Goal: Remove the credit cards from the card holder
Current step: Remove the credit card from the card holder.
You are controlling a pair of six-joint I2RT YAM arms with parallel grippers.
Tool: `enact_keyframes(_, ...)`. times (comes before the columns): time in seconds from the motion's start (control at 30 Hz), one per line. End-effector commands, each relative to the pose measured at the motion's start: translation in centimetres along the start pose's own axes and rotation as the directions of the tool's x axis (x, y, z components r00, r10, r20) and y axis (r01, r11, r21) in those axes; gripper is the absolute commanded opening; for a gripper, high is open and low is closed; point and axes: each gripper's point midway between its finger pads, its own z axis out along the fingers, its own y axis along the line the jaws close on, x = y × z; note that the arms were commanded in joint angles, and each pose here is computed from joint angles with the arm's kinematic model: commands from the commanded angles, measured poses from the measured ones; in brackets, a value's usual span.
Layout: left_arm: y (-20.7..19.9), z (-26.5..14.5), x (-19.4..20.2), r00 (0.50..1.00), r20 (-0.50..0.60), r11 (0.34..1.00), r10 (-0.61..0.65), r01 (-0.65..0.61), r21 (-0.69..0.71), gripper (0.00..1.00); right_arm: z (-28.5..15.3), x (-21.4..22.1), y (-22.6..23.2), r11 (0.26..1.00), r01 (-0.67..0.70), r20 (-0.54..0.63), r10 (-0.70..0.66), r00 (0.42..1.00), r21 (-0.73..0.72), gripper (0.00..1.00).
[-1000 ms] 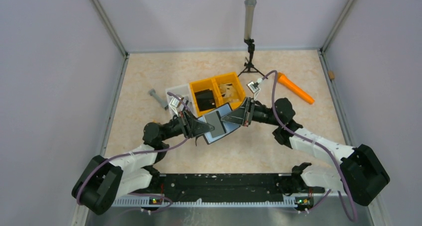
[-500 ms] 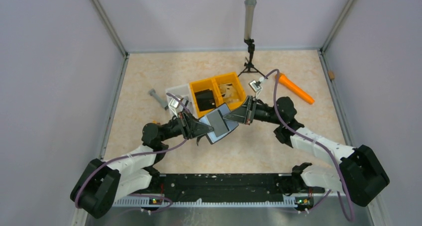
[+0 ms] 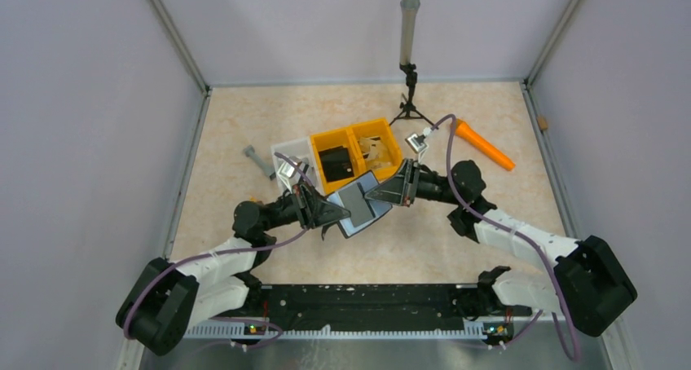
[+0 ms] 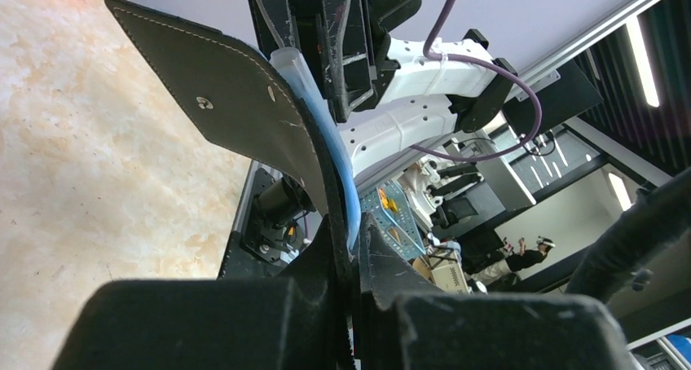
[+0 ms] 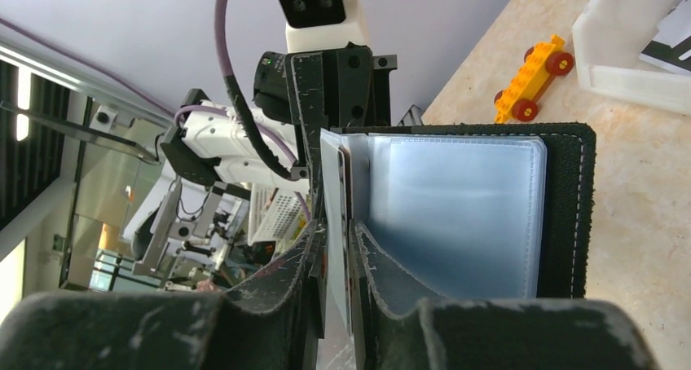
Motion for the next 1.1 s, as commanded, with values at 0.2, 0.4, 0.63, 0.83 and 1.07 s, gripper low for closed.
enact_keyframes(0.2,-0.4,0.8,-1.3,0.997,0.016,0.997,0.078,-0.078,0.000,0.00,0.1,1.4,3.2,0.991,0.034,-0.068,-0.043,0.997,-0.130,0.11)
enact_keyframes(0.4,1.4,0.7,-1.2,0.997,0.001,0.993,0.074,-0.073,-0.090,0.00,-0.1,1.8,3.8,0.986,0.028,-0.087,-0.042,0.995,-0.162,0.12)
enact_keyframes(0.63,1.2,0.8,-1.5,0.996,-0.007,0.990,0.092,-0.093,-0.104,0.00,0.5,2.9,1.8,0.996,0.034,-0.144,-0.045,0.989,-0.077,0.18)
enact_keyframes(0.83,1.2,0.8,-1.4,0.996,-0.011,0.990,0.093,-0.094,-0.106,0.00,1.0,3.7,0.3,0.998,0.069,-0.191,-0.070,0.979,-0.008,0.20)
enact_keyframes(1.07,0.8,0.6,-1.4,0.995,-0.004,0.990,0.102,-0.102,-0.098,0.00,1.0,4.6,-1.5,0.992,0.102,-0.242,-0.081,0.967,0.077,0.17)
